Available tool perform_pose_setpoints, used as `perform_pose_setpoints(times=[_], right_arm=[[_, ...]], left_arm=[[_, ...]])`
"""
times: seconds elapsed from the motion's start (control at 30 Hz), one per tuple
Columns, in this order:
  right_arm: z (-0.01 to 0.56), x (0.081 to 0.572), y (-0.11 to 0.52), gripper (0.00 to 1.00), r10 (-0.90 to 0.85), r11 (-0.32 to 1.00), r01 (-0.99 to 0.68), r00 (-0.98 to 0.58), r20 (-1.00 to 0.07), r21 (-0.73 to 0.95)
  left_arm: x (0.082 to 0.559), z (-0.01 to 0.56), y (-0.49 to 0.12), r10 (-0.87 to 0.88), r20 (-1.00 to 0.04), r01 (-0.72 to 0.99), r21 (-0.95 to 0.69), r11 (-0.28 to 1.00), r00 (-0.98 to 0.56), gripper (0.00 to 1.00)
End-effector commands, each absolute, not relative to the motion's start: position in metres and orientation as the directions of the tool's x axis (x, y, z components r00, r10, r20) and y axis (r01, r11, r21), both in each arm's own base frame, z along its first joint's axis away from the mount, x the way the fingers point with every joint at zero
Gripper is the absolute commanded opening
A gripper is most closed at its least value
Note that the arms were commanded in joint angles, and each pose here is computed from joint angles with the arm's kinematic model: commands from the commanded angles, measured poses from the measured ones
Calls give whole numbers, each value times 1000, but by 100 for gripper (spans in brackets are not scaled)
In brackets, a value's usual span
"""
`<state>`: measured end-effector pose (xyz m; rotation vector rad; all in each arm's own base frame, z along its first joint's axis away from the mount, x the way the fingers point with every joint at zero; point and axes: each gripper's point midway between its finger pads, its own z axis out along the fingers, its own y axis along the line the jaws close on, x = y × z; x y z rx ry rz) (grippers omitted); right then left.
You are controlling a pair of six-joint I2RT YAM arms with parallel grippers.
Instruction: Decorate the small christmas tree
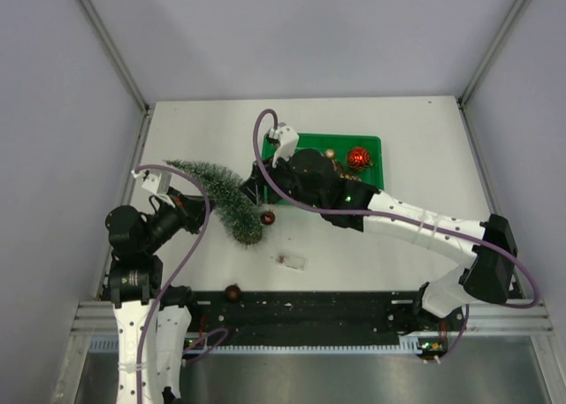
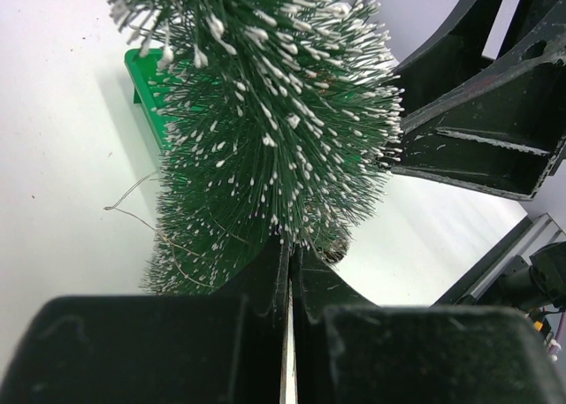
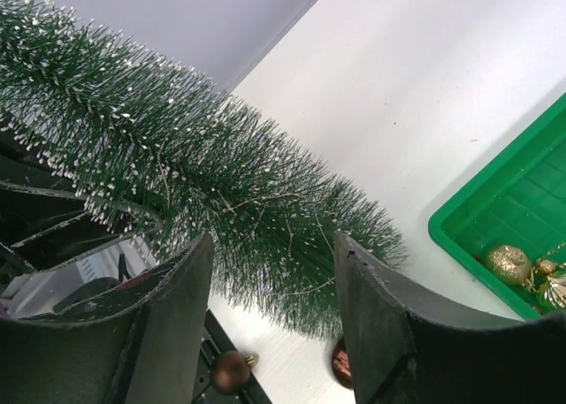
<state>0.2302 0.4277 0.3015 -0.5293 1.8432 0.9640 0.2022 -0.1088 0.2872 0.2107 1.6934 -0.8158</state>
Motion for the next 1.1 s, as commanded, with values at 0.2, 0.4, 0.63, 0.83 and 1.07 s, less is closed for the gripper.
perform_pose_setpoints(times=[0.2, 0.4, 0.63, 0.83, 1.07], right_arm=[[315, 232, 406, 57, 68, 649, -678, -400, -914, 345], [302, 293, 354, 55, 104, 802, -495, -436, -894, 335], [194, 374, 267, 52, 62, 964, -165, -623, -780, 209], [123, 390, 265, 62, -15, 981, -144, -717, -696, 127], [77, 395, 279, 64, -44, 981, -152, -781, -623, 121]], left_arm=[[202, 300, -110, -274, -931, 573, -364, 734, -240, 0], [201, 301, -110, -271, -933, 572, -358, 737, -236, 0], [200, 298, -109, -267, -933, 570, -359, 740, -240, 0], [202, 298, -109, -265, -933, 569, -358, 740, -242, 0], [202, 297, -108, -260, -934, 565, -355, 745, -244, 0]])
